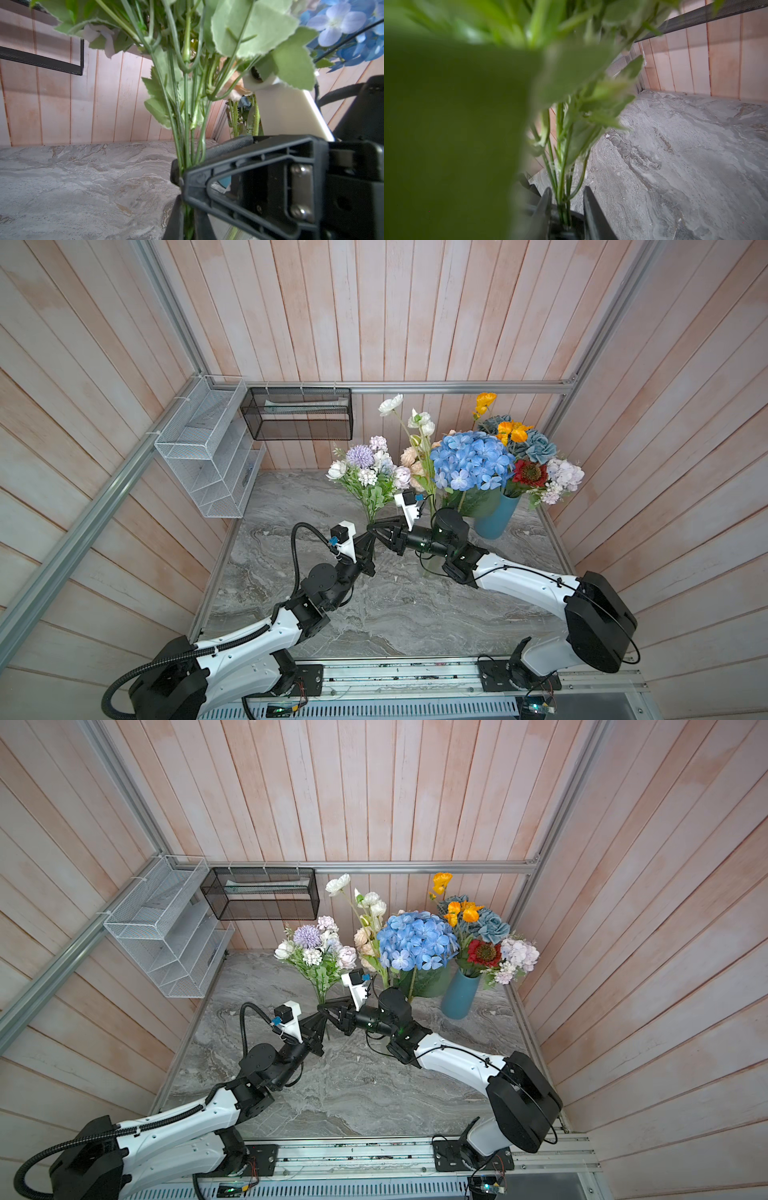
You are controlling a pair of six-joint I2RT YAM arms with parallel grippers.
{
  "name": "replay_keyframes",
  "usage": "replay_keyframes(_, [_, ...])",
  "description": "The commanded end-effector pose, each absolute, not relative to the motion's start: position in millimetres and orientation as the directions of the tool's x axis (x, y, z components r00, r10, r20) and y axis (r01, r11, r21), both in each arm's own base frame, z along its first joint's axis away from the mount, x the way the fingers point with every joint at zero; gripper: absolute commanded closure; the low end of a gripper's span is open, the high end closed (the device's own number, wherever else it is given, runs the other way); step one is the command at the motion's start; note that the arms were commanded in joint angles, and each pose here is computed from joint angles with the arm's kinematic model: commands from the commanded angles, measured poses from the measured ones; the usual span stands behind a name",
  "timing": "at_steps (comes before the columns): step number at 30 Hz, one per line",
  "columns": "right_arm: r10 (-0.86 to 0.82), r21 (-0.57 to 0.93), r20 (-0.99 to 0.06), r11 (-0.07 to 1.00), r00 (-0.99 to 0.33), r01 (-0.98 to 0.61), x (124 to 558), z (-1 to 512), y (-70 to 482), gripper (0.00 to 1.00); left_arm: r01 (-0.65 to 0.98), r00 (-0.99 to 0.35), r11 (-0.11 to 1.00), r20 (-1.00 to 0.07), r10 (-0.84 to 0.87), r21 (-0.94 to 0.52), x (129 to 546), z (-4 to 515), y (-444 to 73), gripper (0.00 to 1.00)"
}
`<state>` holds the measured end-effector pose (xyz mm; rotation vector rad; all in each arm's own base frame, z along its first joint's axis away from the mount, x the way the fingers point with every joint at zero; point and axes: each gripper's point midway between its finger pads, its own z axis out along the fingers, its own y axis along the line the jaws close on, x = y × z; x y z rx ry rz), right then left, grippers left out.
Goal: Arrange the flowers into the vase
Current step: 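Lift the spray upright with the left gripper while the right grasps its stems, then carry the spray to the glass vase with the right gripper while the left withdraws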
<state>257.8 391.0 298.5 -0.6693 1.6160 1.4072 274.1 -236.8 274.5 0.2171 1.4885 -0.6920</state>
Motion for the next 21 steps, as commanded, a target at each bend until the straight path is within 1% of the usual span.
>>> replay_keyframes(1, [0.147, 0.489, -0.871, 0.195, -0.468, -0.85, 257, 305, 395, 0.86, 0.595, -0.048, 0.762, -0.958, -0.283, -0.255, 267, 282, -247, 1.0])
replay_keyframes(4, [0.149, 0.487, -0.873, 0.198, -0.465, -0.851, 256, 305, 393, 0.99, 0.596, -0.055, 0.762, -0.96, -0.275, -0.253, 266, 280, -248, 1.0])
replay_keyframes(7, [0.154, 0.479, -0.877, 0.209, -0.455, -0.853, 258, 306, 392, 1.0, 0.581, -0.061, 0.771, -0.958, -0.281, -0.263, 267, 279, -246, 1.0])
replay_keyframes(8, [0.156, 0.474, -0.88, 0.211, -0.449, -0.855, 258, 307, 391, 1.0, 0.573, -0.062, 0.774, -0.956, -0.285, -0.268, 268, 279, -244, 0.99])
replay_keyframes(9, [0.158, 0.468, -0.883, 0.217, -0.443, -0.856, 258, 308, 390, 1.0, 0.569, -0.062, 0.776, -0.955, -0.29, -0.273, 268, 279, -242, 0.93])
replay_keyframes(10, [0.162, 0.463, -0.886, 0.225, -0.435, -0.857, 259, 309, 388, 1.0, 0.559, -0.066, 0.779, -0.952, -0.297, -0.282, 268, 278, -240, 0.8])
replay_keyframes(11, [0.166, 0.457, -0.889, 0.235, -0.428, -0.858, 260, 310, 386, 1.0, 0.549, -0.071, 0.783, -0.949, -0.307, -0.294, 269, 277, -237, 0.64])
replay_keyframes(12, [0.167, 0.448, -0.893, 0.249, -0.418, -0.858, 262, 310, 384, 1.0, 0.537, -0.078, 0.784, -0.943, -0.323, -0.312, 269, 276, -234, 0.41])
replay_keyframes(13, [0.169, 0.44, -0.897, 0.268, -0.408, -0.857, 264, 311, 381, 1.0, 0.523, -0.082, 0.786, -0.937, -0.339, -0.33, 269, 275, -230, 0.24])
replay_keyframes(14, [0.168, 0.43, -0.902, 0.283, -0.397, -0.858, 266, 311, 379, 1.0, 0.51, -0.087, 0.786, -0.93, -0.358, -0.35, 269, 275, -226, 0.12])
replay_keyframes(15, [0.166, 0.418, -0.908, 0.302, -0.384, -0.857, 269, 311, 376, 1.0, 0.497, -0.096, 0.785, -0.923, -0.373, -0.37, 269, 273, -221, 0.03])
replay_keyframes(16, [0.163, 0.404, -0.914, 0.324, -0.371, -0.855, 271, 311, 373, 1.0, 0.482, -0.109, 0.783, -0.914, -0.39, -0.392, 270, 269, -216, 0.01])
replay_keyframes(21, [0.13, 0.282, -0.959, 0.431, -0.25, -0.857, 276, 319, 355, 1.0, 0.393, -0.2, 0.746, -0.842, -0.501, -0.538, 282, 246, -185, 0.0])
